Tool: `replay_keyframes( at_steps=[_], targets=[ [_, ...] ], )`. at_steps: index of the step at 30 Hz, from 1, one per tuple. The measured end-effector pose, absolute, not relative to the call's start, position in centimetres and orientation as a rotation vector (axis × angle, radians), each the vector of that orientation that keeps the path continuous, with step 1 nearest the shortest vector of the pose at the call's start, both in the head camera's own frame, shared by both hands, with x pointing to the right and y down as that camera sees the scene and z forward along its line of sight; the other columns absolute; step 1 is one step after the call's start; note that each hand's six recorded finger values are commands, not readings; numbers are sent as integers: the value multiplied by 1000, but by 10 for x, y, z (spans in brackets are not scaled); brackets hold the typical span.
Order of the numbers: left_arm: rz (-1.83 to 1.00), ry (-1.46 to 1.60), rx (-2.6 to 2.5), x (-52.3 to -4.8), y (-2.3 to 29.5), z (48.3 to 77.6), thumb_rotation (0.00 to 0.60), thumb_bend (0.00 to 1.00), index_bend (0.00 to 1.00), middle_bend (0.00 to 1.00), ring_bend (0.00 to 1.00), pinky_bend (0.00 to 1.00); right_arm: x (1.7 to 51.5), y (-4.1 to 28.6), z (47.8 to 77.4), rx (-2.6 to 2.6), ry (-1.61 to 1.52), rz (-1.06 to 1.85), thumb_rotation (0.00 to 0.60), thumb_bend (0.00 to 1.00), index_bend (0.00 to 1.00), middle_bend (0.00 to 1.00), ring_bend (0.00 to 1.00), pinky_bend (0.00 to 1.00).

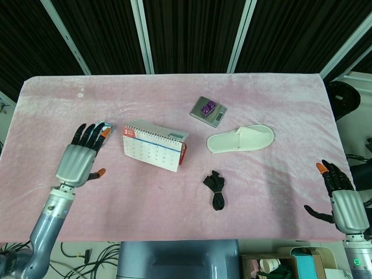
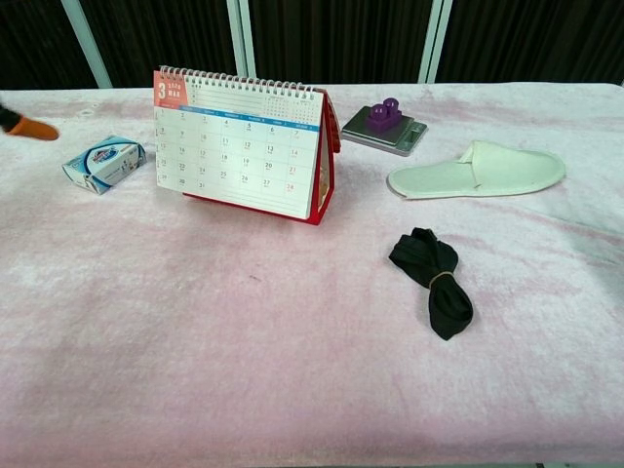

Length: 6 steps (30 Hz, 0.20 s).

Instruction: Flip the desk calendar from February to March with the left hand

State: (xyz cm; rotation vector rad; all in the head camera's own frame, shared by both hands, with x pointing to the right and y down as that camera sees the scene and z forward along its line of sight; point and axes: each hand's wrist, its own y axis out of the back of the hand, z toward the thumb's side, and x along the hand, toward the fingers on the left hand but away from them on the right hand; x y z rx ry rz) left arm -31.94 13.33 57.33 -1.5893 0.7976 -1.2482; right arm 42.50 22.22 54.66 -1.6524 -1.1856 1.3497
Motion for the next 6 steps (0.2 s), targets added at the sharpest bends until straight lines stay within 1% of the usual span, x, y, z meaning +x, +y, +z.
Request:
replay_keyframes(
  at_steps=[2,6],
  targets=[
    [-1274,813,-1574,-342,154,570,600,0,0,0,0,0,425,222,547,-1651,-1186,1350,600,52,0,0,0,102],
    [-1338,836,-1545,-379,184,567,600,0,0,0,0,0,424,222,546,-1649,-1184,1349,600,52,0,0,0,102]
  ],
)
